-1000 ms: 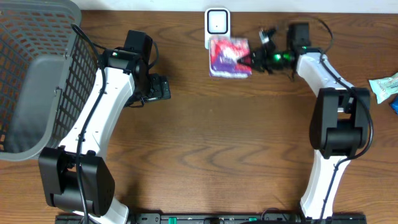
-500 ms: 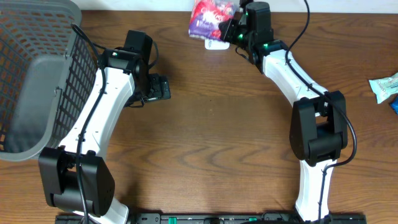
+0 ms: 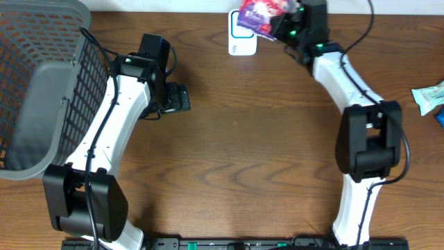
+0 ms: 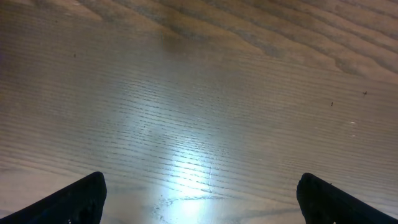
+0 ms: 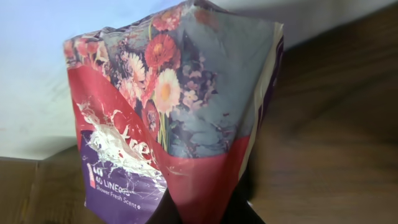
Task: Scan the item barcode
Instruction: 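Carry the Carefree box off to the right and release it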
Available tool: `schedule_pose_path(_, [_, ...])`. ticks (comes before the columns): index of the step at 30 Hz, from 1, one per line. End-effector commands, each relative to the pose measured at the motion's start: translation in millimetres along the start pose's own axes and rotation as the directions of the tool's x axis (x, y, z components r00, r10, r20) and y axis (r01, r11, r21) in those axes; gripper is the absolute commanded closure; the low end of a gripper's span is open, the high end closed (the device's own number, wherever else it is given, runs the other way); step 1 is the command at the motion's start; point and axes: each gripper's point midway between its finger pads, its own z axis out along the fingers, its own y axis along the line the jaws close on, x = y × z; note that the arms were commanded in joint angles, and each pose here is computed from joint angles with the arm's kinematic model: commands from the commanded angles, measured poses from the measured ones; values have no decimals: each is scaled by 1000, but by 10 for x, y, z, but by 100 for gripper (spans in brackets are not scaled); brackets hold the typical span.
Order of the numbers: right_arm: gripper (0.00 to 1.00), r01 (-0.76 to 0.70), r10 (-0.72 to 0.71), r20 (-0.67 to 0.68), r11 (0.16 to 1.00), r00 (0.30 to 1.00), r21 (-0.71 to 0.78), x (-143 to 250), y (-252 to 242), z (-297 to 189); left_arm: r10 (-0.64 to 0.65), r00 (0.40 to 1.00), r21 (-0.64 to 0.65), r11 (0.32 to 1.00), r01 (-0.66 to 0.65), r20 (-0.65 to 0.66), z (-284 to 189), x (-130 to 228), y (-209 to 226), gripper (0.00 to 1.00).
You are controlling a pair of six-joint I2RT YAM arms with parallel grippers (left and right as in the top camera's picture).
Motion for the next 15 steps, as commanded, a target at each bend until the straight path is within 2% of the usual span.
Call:
schedule_pose_path(1, [99,-30,32,86,999,996,-22,-604,42,-558,12,1000,-12,1000,-12,5,-11,0,27,2])
schedule_pose_path(5, [99,-95,62,166,975,984,201,-988,-594,-1136,13,1000,-12,1000,-13,5,-10,1,27,2])
schedule_pose_path(10, [99,-237,95,273,798,957,554,-1194,-1655,-2002,13,1000,-12,1000,-13,5,-11,0,27,2])
schedule_pose_path(15, [99,-215,63,238,691,969,690,-1250,-2371,-2488,13,1000,-12,1000,-13,5,-11,0,27,2])
